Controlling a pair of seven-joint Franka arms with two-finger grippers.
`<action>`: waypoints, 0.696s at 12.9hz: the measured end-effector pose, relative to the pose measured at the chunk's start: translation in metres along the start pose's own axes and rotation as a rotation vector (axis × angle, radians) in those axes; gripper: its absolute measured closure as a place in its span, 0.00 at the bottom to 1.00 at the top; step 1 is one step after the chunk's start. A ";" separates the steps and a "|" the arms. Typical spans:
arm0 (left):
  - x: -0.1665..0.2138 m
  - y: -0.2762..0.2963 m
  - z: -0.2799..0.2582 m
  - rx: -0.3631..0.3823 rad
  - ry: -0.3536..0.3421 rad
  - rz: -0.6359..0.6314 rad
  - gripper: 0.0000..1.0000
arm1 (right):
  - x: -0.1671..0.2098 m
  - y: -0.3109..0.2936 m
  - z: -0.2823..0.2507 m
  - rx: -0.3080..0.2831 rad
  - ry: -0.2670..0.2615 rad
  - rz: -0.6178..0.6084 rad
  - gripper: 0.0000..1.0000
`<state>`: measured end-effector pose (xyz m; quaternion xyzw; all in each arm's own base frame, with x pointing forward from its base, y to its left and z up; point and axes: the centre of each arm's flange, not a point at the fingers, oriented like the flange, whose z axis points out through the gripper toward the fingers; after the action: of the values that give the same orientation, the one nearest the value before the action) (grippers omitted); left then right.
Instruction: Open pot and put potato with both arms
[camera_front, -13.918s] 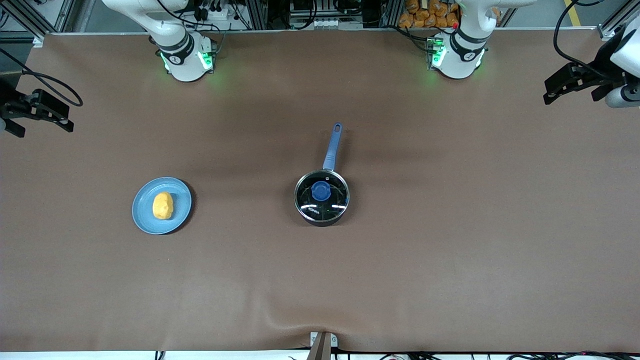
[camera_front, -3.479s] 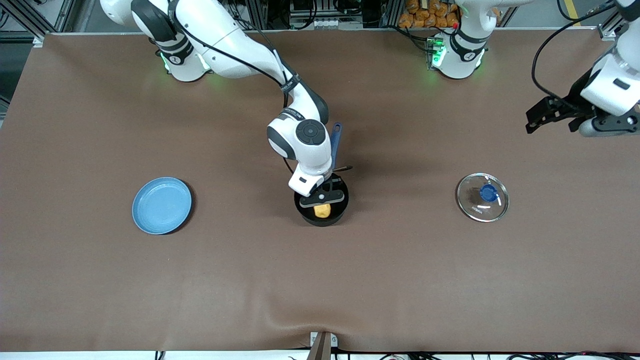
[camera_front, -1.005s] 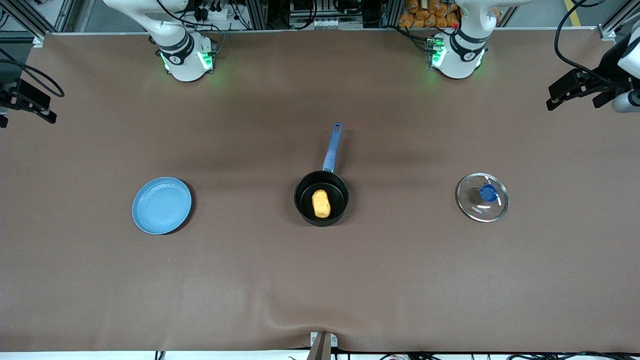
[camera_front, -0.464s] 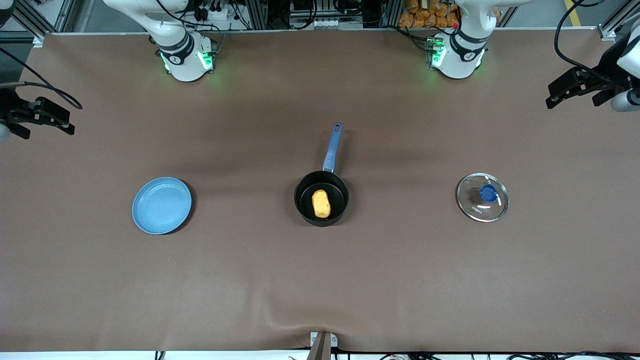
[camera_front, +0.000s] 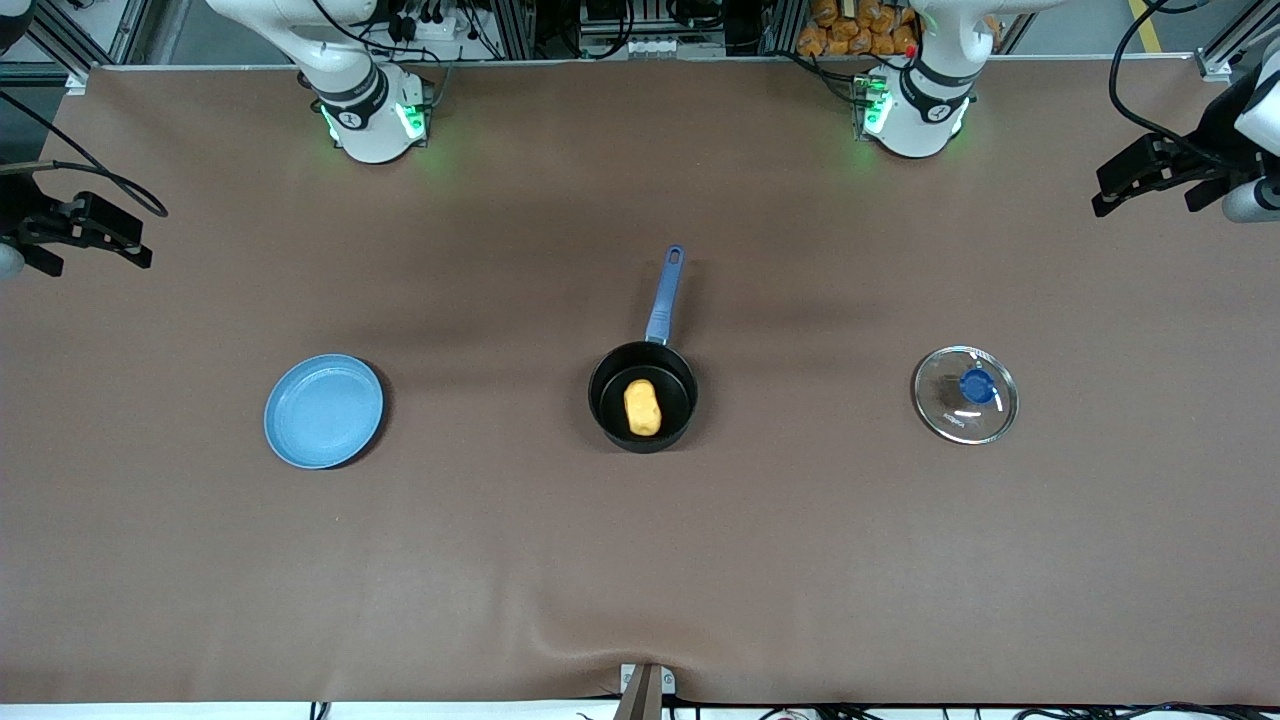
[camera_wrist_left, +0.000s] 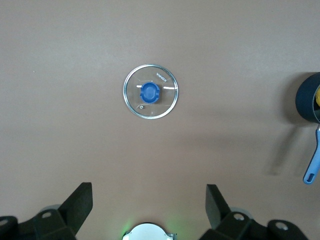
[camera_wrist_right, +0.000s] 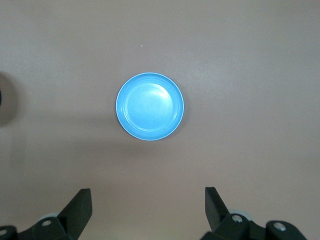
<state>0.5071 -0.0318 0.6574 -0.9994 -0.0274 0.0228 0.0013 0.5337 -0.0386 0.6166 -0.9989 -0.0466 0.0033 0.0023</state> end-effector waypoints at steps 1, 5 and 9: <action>0.000 0.000 0.000 0.000 -0.004 0.000 0.00 | 0.000 0.000 0.000 0.000 0.002 0.000 0.00; -0.002 0.001 0.001 0.002 -0.018 0.002 0.00 | 0.001 0.000 -0.002 -0.002 0.011 0.000 0.00; -0.003 0.001 0.002 0.004 -0.028 0.000 0.00 | 0.001 0.000 -0.002 -0.002 0.013 0.000 0.00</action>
<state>0.5036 -0.0331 0.6557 -0.9989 -0.0272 0.0369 0.0027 0.5346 -0.0386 0.6187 -0.9989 -0.0467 -0.0034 0.0014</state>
